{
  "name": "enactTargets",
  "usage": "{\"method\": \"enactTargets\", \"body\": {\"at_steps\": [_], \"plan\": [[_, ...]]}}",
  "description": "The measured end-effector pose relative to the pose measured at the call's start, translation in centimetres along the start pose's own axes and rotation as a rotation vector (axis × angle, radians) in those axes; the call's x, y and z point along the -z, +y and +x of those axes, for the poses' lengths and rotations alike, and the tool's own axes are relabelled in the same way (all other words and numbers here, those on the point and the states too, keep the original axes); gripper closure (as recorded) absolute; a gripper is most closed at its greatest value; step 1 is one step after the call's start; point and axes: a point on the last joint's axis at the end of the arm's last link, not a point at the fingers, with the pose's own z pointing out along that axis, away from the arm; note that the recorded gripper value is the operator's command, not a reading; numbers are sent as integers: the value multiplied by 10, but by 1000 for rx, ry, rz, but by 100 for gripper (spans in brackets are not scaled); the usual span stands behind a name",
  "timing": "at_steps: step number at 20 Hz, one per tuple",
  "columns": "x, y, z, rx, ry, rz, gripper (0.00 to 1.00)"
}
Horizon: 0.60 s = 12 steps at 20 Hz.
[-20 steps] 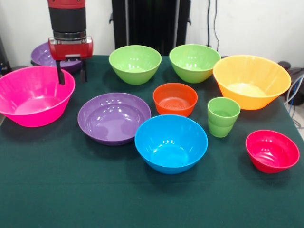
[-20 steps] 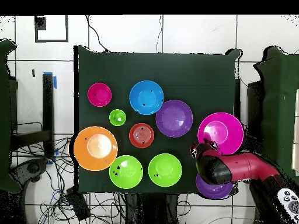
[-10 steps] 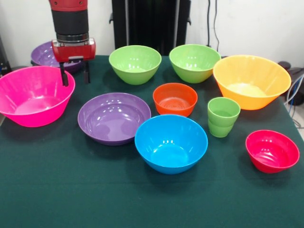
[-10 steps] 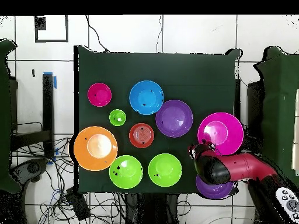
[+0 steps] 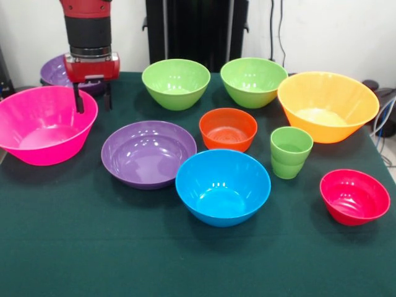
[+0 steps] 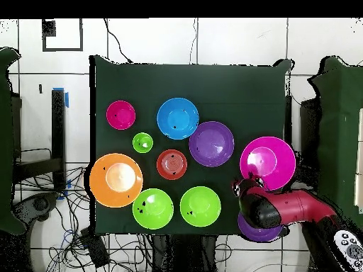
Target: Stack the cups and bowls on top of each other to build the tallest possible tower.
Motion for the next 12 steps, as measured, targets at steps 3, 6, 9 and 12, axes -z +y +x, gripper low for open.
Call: {"method": "enactTargets", "body": {"at_steps": [3, 6, 9, 12], "plan": [[-5, -8, 11, -34, 0, -5, 0], [-10, -16, 22, -71, 1, -10, 0], [-13, -23, 32, -99, -1, -13, 0], [-19, -29, 41, -113, -15, -14, 0]]}}
